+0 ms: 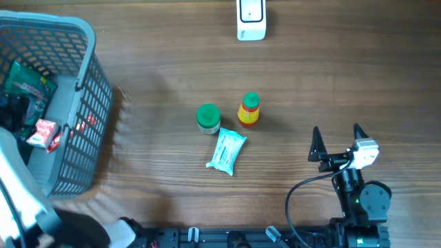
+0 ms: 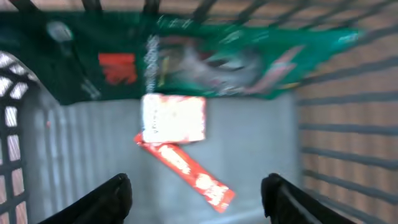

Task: Scan the item barcode
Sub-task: 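Reach into the basket and grasp the red-white snack box, then place the snack box on the table right of the tissue pack, then reach into the basket and grasp the red Nestle stick pack, then lay the Nestle stick on the table beside the jar and bottle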

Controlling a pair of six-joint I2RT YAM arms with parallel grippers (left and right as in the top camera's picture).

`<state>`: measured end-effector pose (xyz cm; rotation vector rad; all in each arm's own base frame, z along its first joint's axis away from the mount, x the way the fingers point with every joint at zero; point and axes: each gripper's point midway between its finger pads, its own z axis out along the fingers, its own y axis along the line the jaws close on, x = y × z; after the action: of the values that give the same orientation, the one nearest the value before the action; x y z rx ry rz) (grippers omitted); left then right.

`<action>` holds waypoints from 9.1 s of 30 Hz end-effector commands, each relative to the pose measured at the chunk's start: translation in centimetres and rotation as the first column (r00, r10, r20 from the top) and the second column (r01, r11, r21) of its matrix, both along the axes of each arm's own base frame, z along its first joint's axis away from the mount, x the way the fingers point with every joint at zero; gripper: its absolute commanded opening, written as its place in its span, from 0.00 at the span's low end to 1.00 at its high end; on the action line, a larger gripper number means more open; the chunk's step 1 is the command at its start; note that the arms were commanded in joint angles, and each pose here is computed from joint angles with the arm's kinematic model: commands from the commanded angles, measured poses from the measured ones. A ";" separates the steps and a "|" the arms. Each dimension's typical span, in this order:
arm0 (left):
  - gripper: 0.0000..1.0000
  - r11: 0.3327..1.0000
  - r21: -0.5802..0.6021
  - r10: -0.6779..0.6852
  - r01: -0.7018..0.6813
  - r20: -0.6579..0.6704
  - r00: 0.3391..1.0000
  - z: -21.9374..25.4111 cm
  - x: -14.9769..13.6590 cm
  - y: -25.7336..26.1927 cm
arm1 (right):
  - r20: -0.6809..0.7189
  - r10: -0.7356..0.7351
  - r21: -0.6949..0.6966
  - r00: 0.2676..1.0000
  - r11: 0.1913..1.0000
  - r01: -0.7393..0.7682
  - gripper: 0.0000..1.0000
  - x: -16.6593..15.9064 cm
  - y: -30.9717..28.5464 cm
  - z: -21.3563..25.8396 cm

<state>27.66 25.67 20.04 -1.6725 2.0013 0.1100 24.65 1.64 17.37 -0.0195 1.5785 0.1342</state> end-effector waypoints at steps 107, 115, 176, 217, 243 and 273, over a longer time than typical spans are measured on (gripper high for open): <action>0.04 0.405 -0.201 -0.849 0.892 0.281 0.448 -3.3 -2.5 -56.3 | 0.014 0.002 -0.014 1.000 1.000 -0.002 1.00 0.0 0.1 0.3; 0.04 0.558 -0.351 -0.762 0.752 0.142 0.632 -12.2 -2.3 -58.7 | 0.014 0.002 -0.014 1.000 1.000 -0.002 1.00 0.0 0.1 0.3; 0.77 0.883 0.466 -0.371 0.051 0.628 0.684 21.0 0.4 -19.6 | 0.014 0.002 -0.014 1.000 1.000 -0.002 1.00 0.0 0.1 0.3; 0.84 0.823 -0.405 0.362 -0.397 -0.164 0.918 -17.7 1.4 -4.1 | 0.014 0.002 -0.013 1.000 1.000 -0.002 1.00 0.0 0.1 0.3; 0.04 0.979 -0.098 0.204 -0.181 0.334 0.920 3.1 4.3 -1.7 | 0.014 0.002 -0.014 1.000 1.000 -0.002 1.00 0.0 0.1 0.3; 0.04 0.564 0.124 -0.732 0.817 0.533 0.424 14.0 4.6 -37.8 | 0.014 0.002 -0.014 1.000 1.000 -0.002 1.00 0.0 0.1 0.3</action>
<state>31.26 -8.94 36.35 -0.6395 2.0101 -0.8254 24.65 1.65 17.38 -0.0198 1.5781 0.1345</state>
